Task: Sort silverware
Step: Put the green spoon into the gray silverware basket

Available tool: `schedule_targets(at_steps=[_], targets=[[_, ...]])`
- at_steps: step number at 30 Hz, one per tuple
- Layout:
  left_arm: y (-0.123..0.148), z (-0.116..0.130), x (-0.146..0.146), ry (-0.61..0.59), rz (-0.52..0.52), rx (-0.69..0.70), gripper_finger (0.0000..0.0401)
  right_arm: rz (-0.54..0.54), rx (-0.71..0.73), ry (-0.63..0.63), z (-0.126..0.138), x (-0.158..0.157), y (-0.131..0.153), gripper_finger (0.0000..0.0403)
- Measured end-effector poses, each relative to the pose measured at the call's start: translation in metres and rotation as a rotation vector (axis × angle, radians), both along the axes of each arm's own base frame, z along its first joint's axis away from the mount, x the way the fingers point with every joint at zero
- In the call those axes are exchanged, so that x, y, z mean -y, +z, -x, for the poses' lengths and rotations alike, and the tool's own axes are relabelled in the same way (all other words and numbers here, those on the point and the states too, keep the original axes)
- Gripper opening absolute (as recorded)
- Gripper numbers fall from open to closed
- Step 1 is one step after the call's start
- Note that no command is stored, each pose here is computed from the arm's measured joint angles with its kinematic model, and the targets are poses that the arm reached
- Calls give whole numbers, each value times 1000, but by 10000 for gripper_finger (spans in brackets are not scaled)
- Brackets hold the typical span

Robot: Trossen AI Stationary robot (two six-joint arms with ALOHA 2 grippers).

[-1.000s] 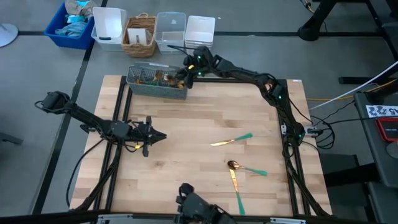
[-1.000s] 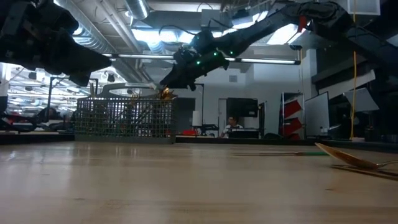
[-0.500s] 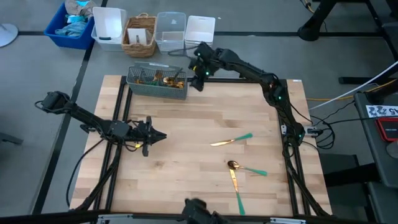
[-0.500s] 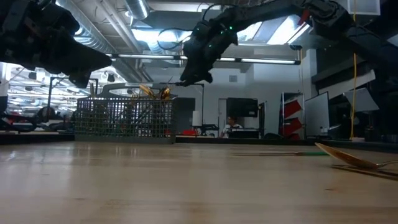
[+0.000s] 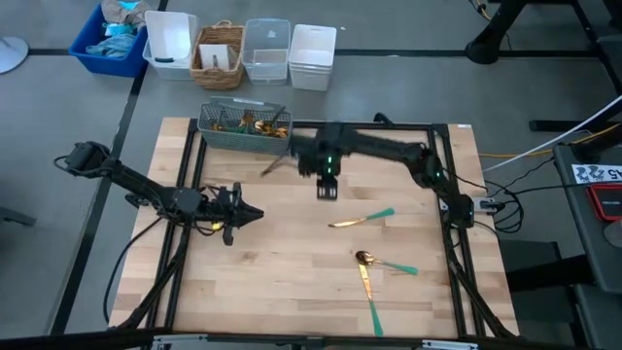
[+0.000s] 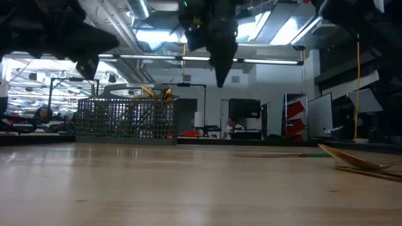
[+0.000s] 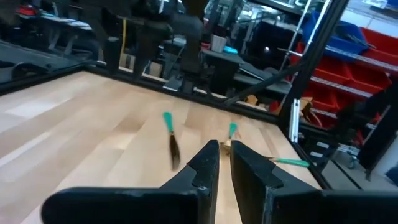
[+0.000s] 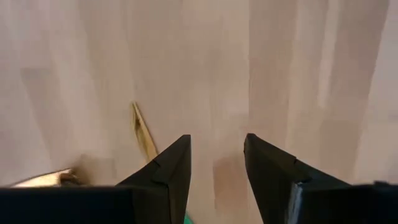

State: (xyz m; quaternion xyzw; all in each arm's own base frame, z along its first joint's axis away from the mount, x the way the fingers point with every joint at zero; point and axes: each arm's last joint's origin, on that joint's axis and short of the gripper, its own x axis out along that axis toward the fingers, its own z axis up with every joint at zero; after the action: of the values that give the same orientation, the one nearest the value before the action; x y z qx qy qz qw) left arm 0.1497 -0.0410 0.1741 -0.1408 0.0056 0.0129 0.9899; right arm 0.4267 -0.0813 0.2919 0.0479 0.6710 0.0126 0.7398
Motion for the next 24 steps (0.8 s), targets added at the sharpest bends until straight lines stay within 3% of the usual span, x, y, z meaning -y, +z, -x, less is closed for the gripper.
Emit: schedule_targets(at_steps=[3, 9, 13, 17, 20, 24], targets=[[6, -12, 4, -13, -46, -34, 33, 58, 11, 69, -2, -30, 6, 150], [11, -40, 7, 14, -91, -102, 33, 67, 112, 172, 17, -79, 47, 150], [11, -60, 9, 31, -103, -145, 33, 73, 182, 99, 36, -100, 76, 150], [14, -84, 12, 21, -105, -168, 33, 161, 198, 10, 54, -118, 86, 150], [14, -104, 15, 1, -65, -184, 33, 223, 172, -50, 66, -132, 82, 150], [9, -132, 18, -2, 97, -215, 33, 239, 120, -83, 83, -153, 70, 150]])
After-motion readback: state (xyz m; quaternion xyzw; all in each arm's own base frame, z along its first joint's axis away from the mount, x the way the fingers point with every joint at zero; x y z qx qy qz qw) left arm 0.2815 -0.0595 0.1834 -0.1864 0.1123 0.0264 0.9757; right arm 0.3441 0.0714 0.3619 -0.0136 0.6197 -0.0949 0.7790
